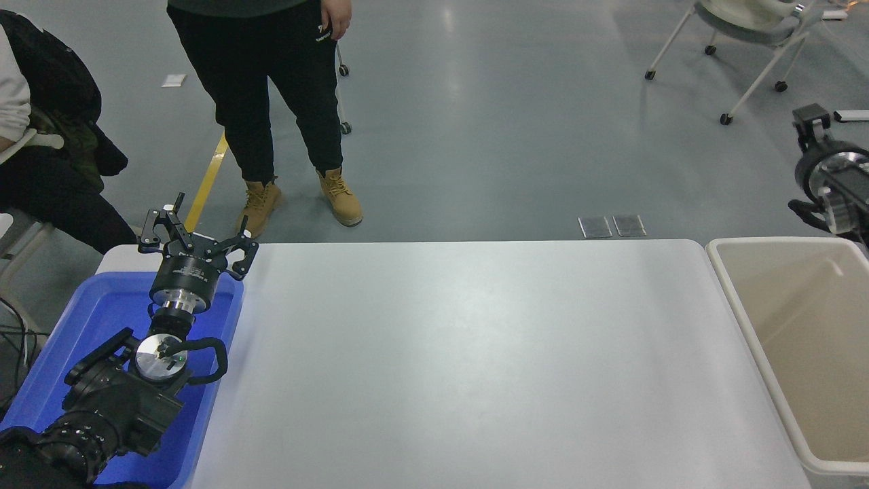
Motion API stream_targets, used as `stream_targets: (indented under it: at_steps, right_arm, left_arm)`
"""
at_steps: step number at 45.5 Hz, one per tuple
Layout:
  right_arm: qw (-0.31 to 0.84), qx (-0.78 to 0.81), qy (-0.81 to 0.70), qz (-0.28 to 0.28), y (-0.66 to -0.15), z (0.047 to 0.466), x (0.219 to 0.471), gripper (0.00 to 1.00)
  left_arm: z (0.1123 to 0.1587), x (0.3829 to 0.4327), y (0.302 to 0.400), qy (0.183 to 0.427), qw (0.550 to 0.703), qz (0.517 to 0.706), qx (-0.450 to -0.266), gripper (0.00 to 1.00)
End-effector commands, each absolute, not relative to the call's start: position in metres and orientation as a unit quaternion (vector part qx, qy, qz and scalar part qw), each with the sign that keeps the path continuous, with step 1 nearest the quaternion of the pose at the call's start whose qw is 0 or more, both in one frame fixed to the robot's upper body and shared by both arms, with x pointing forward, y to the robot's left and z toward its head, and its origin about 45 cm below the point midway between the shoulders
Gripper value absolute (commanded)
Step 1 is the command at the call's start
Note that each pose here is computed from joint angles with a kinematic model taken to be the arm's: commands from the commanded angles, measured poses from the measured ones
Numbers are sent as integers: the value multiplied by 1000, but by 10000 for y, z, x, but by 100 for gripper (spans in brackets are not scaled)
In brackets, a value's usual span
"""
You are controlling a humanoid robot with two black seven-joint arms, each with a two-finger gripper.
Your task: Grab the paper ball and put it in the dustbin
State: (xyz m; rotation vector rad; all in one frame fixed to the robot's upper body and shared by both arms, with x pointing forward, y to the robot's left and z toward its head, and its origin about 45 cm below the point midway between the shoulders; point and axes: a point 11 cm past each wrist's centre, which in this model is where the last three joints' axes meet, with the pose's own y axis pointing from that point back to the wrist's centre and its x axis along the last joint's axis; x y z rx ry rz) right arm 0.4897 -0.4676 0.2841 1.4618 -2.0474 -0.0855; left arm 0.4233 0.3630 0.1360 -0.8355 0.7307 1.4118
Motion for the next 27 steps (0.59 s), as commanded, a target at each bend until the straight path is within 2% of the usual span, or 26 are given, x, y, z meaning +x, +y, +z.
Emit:
stream_targets:
  at_steps: [1, 10, 17, 21, 27]
  right_arm:
    - [154, 603, -782, -22, -4457, 3267, 5034, 100]
    - [4, 626, -777, 68, -4370, 3313, 4931, 100]
    - [-48, 621, -775, 111, -4385, 3183, 4785, 100]
    - [-51, 620, -776, 105, -4382, 2997, 4710, 100]
    - [-55, 621, -780, 58, -4315, 2581, 4546, 100]
  left_arm:
    - [1361, 4233, 3635, 318, 623, 615, -364, 99]
    - [1357, 4233, 3628, 319, 623, 615, -364, 99]
    - [1359, 4233, 3627, 318, 623, 615, -364, 99]
    - [1357, 4233, 3628, 319, 623, 615, -364, 99]
    - [1360, 4233, 3636, 318, 623, 616, -363, 99]
